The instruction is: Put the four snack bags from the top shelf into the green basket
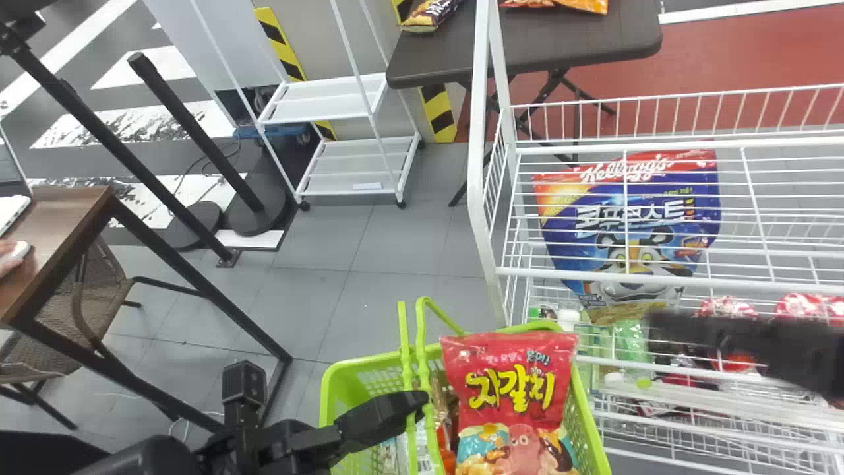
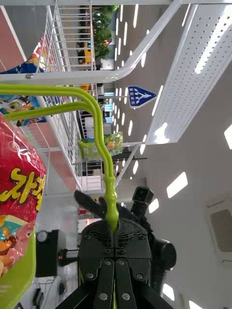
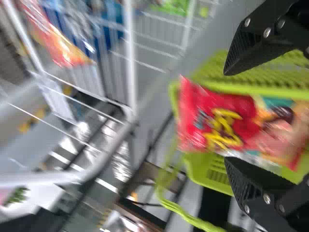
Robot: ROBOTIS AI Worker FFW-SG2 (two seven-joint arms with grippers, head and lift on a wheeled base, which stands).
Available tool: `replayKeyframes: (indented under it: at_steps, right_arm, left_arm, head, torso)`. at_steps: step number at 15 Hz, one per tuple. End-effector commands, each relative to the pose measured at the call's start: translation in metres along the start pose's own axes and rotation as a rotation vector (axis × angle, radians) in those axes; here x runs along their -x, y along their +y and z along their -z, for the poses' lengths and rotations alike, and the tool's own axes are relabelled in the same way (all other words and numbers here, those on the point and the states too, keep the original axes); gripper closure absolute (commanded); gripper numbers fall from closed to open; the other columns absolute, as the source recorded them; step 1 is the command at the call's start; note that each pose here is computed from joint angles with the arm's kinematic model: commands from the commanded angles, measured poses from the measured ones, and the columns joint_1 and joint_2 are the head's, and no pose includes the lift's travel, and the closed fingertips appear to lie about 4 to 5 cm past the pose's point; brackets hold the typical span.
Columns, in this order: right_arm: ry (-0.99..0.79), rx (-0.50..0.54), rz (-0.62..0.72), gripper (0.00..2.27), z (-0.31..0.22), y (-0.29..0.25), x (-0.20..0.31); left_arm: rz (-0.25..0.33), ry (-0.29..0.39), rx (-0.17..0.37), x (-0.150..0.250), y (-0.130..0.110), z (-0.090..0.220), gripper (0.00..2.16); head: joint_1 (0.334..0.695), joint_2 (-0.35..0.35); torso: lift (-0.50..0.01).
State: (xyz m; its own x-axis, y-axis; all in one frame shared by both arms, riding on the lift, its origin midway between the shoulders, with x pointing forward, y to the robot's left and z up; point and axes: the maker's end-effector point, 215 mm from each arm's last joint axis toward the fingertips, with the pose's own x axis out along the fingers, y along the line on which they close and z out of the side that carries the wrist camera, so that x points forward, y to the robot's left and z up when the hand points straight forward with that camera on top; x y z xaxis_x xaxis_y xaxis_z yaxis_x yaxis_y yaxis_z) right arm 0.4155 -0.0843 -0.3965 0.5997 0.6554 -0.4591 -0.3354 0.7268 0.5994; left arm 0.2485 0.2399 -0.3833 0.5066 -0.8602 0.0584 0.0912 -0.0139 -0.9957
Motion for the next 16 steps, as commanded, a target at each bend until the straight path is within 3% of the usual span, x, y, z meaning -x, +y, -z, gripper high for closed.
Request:
replayKeyframes:
  at_steps: [1, 2, 3, 6, 10, 16]
  right_arm:
    - [-0.306, 0.165, 0.299, 0.06, -0.105, -0.087, 0.02]
    - [-0.388, 0.242, 0.428, 0.06, -0.138, -0.119, 0.029]
    - [-0.431, 0.286, 0.515, 0.06, -0.156, -0.141, 0.034]
    - [-0.494, 0.391, 0.706, 0.06, -0.192, -0.19, 0.028]
    - [-0.544, 0.4, 0.944, 0.07, -0.221, -0.253, 0.034]
    - [-0.584, 0.355, 1.075, 0.07, -0.251, -0.302, 0.055]
  left_arm:
    - [0.012, 0.001, 0.004, 0.0, -0.003, 0.0, 2.14]
    - [0.012, 0.001, 0.004, 0.0, -0.003, 0.0, 2.14]
    - [0.011, 0.0, 0.006, 0.0, -0.002, 0.001, 2.14]
    - [0.012, -0.003, 0.01, 0.001, -0.001, 0.0, 2.14]
    - [0.008, -0.009, 0.016, 0.004, 0.001, 0.0, 2.14]
    - [0.004, -0.018, 0.025, 0.007, 0.004, -0.001, 2.14]
  head:
    - [0.695, 0.33]
    - [0.695, 0.205]
    - [0.695, 0.133]
    - [0.695, -0.025]
    - [0.695, -0.076]
    - [0.695, -0.14]
  torso:
    - [0.0]
    - [0.0]
    - [0.0]
    - [0.0]
    - [0.0]
    - [0.0]
